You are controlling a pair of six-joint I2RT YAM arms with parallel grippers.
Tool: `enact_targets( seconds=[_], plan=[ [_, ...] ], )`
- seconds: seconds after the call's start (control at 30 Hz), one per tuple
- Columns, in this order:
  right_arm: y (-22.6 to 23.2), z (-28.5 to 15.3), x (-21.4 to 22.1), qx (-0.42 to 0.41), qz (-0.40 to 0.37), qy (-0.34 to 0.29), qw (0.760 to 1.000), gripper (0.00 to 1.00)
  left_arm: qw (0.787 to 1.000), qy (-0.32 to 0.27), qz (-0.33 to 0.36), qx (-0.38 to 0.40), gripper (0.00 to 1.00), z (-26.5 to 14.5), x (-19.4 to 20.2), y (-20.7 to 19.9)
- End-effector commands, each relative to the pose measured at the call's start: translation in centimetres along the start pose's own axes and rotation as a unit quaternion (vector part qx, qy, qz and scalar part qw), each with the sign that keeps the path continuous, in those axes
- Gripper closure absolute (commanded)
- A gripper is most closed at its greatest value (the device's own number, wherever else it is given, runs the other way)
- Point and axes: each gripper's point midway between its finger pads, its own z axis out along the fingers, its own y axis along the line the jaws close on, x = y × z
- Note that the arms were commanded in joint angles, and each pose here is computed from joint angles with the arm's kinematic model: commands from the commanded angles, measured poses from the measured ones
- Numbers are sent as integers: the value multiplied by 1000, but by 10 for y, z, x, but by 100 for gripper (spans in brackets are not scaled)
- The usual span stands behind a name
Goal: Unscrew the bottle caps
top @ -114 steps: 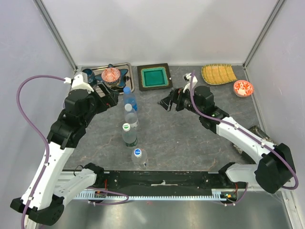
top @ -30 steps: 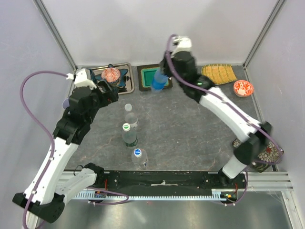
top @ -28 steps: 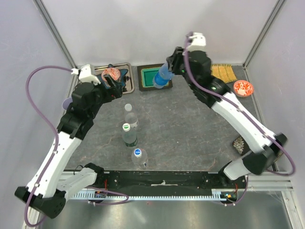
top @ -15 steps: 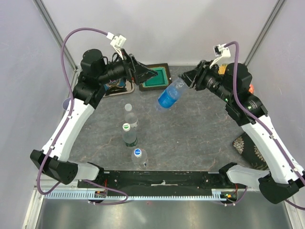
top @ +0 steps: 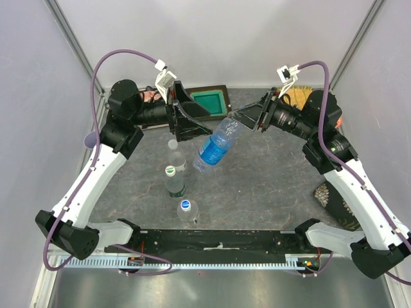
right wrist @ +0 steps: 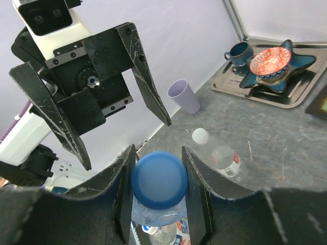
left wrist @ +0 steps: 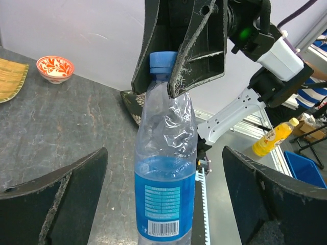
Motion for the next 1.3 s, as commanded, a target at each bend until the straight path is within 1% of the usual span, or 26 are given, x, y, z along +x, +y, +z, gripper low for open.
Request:
enact_targets(
  seconds=[0.0, 0.13, 0.4, 0.67, 1.0, 1.1, 1.13, 1.2, 1.23, 1.27],
  plan=[
    [20, 3, -10, -55, -4, -15, 998, 100, 999, 8, 23, 24, 0, 2, 4, -9],
    [21, 9, -11, -70, -3, -18, 997, 100, 1000, 18, 9, 20, 0, 12, 9, -1],
    [33, 17, -11, -88, -12, -16, 996, 100, 999, 33, 2, 17, 0, 25, 19, 5],
    [43, 23, -5, -96, -31, -7, 995, 100, 998, 50, 4, 31, 3, 32, 28, -1],
    [43, 23, -10, -93, -38, -22, 995, 100, 997, 65, -2, 49, 6, 28, 42, -11],
    [46, 22, -12, -98, -36, -31, 994, 100, 996, 69, -5, 52, 11, 30, 47, -11],
    [46, 22, -11, -98, -33, -29, 994, 100, 996, 70, -5, 54, 16, 30, 49, -13],
    [45, 24, -10, -97, -31, -28, 994, 100, 996, 73, -7, 57, 20, 32, 51, -13],
    [49, 24, -14, -104, -37, -37, 993, 100, 995, 74, -5, 60, 25, 32, 52, -14],
    [48, 24, -14, -103, -37, -38, 993, 100, 995, 76, -6, 62, 26, 33, 53, -17]
  ],
)
